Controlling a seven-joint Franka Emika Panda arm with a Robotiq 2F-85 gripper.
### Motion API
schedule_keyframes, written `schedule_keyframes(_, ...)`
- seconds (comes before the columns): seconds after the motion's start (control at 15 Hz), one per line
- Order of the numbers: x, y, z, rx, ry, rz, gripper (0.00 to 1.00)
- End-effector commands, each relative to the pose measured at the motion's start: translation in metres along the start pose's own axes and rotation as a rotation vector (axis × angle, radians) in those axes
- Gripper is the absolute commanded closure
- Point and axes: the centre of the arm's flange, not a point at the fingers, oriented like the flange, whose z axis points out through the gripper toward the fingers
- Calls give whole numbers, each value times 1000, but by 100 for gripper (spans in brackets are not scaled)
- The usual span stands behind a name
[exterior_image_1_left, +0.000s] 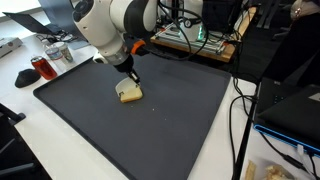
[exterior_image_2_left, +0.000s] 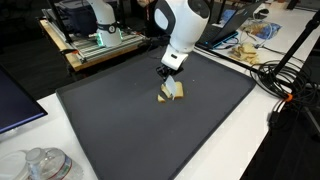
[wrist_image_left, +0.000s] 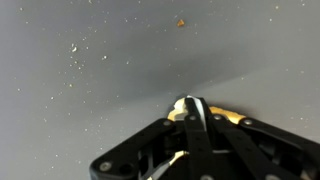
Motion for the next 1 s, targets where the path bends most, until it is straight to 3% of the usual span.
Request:
schedule_keyframes(0.0, 30, 2, 51, -39, 3, -11, 99)
schedule_keyframes(0.6, 31, 2, 46, -36, 1, -11, 99)
schedule_keyframes(0.93, 9, 13, 14, -5, 42, -9, 99)
